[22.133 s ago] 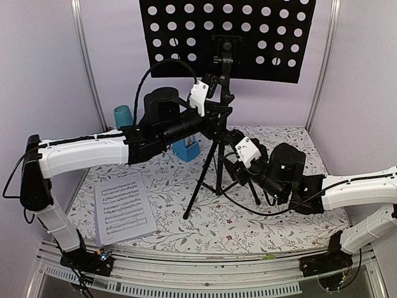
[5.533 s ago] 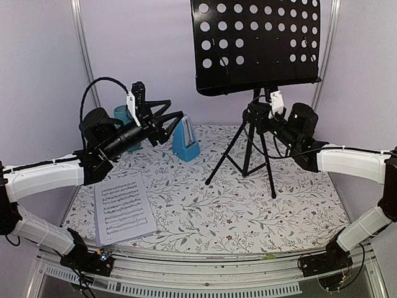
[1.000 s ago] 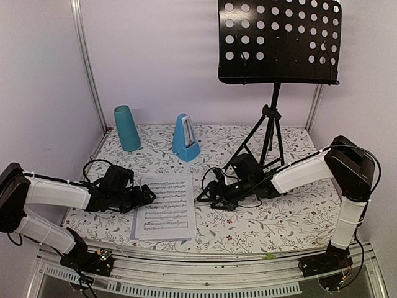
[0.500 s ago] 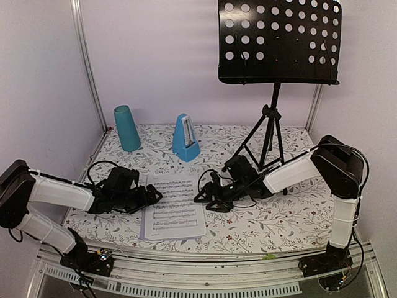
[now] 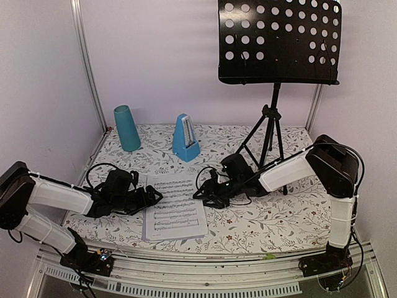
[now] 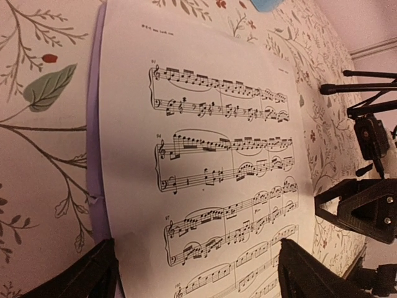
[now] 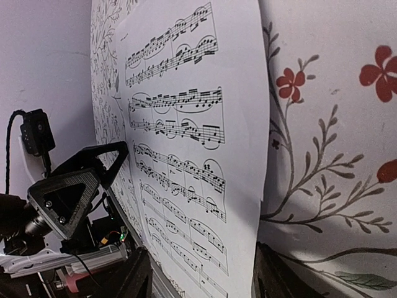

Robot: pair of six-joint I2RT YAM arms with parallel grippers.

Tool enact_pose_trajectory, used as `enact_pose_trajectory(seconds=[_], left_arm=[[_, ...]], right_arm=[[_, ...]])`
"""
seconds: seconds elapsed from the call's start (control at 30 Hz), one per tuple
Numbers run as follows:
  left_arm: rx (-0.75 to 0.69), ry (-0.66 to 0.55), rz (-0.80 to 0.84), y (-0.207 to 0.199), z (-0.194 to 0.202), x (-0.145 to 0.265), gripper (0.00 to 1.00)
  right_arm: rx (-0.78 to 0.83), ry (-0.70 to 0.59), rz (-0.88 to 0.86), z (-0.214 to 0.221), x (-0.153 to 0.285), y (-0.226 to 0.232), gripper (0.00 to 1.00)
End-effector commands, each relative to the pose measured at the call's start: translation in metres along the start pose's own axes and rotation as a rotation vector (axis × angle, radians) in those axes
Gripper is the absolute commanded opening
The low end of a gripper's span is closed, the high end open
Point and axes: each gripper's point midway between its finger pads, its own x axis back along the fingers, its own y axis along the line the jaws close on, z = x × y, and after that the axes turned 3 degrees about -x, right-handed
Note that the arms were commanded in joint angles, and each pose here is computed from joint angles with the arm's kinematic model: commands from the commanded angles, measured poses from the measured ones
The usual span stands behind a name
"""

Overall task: Set up the instrument practice props
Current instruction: Pick up the sheet music.

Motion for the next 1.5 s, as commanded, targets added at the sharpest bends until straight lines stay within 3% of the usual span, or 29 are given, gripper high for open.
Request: enact_pose_trajectory(seconds=[0.0,0.4,0.87,0.97,1.1,1.3,1.47], left_arm=[[-0.007,0.124,-0.045,0.019,0.036,-0.001,0.9],[-0.025,0.136,-0.041,0.018,0.037,-0.004,0.9],[-0.041,0.144,-0.06,0.017,0.034,-0.006,0.9],[-0.047,0.142,-0.062,0.015,0.032,-0.005,0.91],[-0.068,0.136,-0.062,0.01,0.027,-0.004,0.9],[-0.078,0.109,-0.075,0.01,0.016,0.0,0.91],[-0.109,0.053,-0.06,-0.003,-0.008,0.009,0.91]], right_arm=[[0.028,-0.015,-0.021,-0.004,-0.008,0.017,0.5],[0.048,-0.004,-0.02,-0.003,-0.017,0.008,0.27],[0.0,-0.006,-0.093,-0.009,-0.016,0.005,0.2],[0.01,-0.03,-0.075,-0.015,-0.017,0.002,0.13],[0.068,-0.065,-0.044,-0.019,-0.012,0.002,0.0],[0.189,-0.162,0.046,-0.025,0.011,0.013,0.0],[0.411,-0.269,0.203,-0.022,0.035,0.025,0.0]])
